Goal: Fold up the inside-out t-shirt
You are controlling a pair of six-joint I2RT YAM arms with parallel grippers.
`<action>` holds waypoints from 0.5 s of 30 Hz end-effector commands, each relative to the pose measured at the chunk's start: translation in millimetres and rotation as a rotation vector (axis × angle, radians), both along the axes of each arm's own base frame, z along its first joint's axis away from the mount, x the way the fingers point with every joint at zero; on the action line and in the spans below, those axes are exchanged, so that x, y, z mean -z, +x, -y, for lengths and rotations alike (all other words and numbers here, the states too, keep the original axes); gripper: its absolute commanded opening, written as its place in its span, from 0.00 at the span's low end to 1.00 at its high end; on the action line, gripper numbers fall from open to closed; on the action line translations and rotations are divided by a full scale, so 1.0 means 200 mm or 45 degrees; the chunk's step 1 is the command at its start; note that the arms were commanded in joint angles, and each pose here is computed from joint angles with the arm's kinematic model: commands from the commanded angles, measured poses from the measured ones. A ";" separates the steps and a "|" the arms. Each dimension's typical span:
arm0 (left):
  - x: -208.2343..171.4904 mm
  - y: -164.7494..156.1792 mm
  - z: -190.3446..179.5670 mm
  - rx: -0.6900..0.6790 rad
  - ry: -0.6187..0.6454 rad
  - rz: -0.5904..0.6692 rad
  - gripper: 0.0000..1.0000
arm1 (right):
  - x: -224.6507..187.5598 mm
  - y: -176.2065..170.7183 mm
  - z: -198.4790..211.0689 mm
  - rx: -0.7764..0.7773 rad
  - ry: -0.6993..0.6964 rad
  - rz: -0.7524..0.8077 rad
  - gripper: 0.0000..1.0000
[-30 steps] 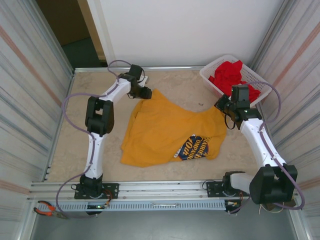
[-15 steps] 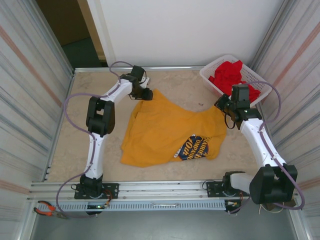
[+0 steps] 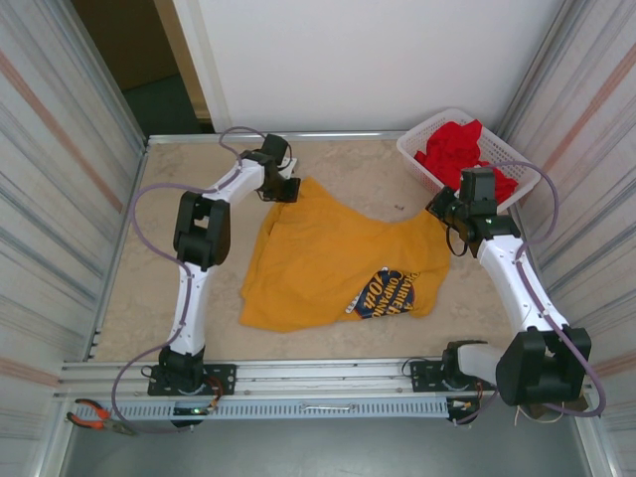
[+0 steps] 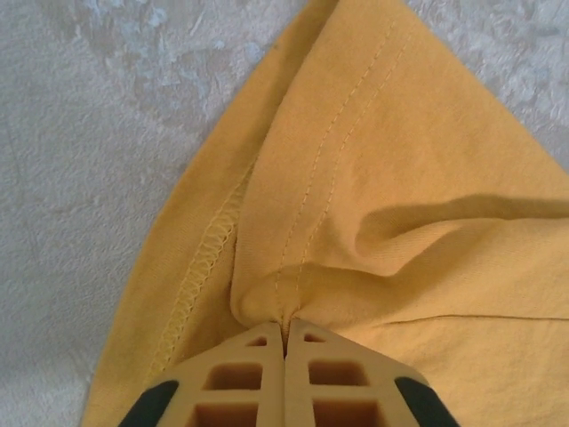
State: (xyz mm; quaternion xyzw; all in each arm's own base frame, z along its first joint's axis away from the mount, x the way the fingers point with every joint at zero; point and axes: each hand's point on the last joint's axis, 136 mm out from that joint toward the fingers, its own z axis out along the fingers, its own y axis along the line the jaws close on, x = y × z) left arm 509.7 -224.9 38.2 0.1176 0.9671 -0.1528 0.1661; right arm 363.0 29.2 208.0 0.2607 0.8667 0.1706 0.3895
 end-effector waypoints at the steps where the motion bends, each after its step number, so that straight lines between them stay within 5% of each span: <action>1: -0.15 0.01 0.01 -0.011 -0.027 0.069 0.03 | -0.10 0.00 0.04 0.019 -0.023 0.063 0.00; 8: -0.97 0.08 -0.07 -0.089 -0.217 0.459 0.01 | -0.42 0.00 0.15 0.070 0.041 0.224 0.00; 15: -1.77 -0.04 -0.32 -0.227 -0.540 0.888 0.02 | -0.85 -0.10 0.26 0.129 0.098 0.461 0.00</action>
